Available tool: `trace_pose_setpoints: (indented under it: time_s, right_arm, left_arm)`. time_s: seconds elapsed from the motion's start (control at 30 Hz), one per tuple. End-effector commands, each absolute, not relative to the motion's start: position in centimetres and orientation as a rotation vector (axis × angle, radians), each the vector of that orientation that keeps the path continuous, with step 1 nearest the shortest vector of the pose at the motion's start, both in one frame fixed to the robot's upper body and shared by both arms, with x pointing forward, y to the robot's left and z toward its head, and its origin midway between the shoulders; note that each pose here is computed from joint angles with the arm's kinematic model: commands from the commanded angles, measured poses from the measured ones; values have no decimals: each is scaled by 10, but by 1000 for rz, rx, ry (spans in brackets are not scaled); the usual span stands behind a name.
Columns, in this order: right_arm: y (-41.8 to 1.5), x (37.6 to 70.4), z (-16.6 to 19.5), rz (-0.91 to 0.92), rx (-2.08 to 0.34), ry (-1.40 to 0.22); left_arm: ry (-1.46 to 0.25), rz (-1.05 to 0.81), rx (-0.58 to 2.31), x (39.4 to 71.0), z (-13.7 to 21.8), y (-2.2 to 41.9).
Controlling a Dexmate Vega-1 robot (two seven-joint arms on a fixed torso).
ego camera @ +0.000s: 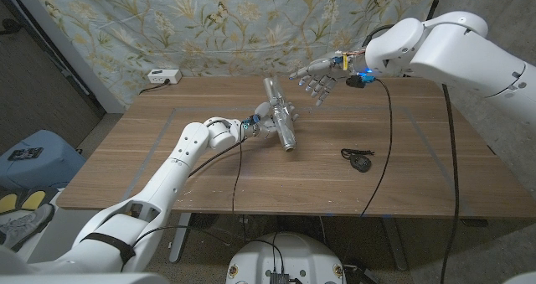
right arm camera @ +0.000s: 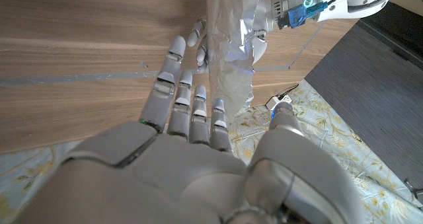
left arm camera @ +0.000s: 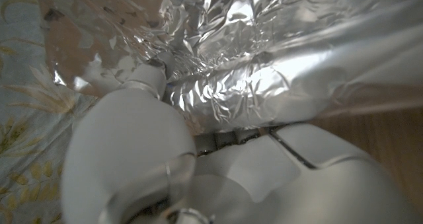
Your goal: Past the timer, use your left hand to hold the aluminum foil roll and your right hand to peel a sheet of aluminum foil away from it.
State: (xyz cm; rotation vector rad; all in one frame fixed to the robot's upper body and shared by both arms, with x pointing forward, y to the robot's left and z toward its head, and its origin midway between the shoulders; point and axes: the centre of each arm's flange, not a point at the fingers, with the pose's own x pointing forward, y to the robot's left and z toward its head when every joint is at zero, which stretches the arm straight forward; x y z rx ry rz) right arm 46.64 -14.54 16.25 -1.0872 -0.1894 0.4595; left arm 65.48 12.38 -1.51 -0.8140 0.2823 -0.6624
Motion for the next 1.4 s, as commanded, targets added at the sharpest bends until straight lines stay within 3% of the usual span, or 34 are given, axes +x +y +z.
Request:
trace_pose_setpoints:
  time_s: [0.03, 1.4]
  right_arm:
    - [-123, 458, 165, 403, -1204, -196]
    - [-105, 483, 162, 336, -1238, -193]
  left_arm:
    - [279, -616, -808, 652, -11, 123]
    - [249, -351, -682, 641, 2, 125]
